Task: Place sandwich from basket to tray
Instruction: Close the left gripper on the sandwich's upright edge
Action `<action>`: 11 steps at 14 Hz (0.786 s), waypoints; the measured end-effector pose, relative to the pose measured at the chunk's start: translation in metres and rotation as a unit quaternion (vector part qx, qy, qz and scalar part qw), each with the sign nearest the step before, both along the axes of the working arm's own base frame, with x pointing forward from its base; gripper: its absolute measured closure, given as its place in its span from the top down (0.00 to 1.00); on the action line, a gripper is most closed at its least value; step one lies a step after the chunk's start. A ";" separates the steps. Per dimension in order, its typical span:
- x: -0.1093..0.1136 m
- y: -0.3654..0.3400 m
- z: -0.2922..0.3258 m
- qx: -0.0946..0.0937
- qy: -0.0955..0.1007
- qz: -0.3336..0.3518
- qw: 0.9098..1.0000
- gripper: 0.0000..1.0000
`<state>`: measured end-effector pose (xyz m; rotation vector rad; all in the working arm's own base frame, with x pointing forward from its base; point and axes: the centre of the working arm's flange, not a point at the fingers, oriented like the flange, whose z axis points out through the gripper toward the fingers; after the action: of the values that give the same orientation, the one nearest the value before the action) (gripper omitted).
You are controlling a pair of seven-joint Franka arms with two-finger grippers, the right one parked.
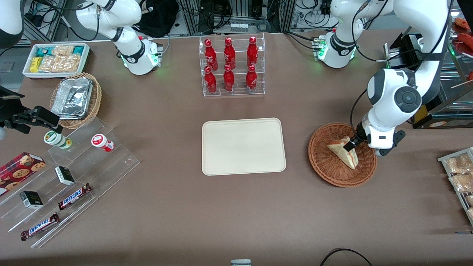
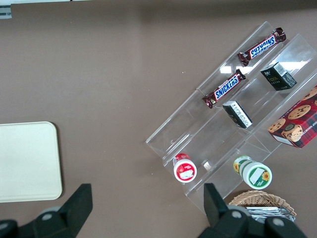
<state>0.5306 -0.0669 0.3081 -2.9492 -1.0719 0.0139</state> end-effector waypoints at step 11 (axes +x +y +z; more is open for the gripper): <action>-0.010 -0.002 -0.052 -0.010 -0.005 0.000 1.000 0.98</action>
<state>0.5205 -0.0693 0.2566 -2.9693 -1.0800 0.0085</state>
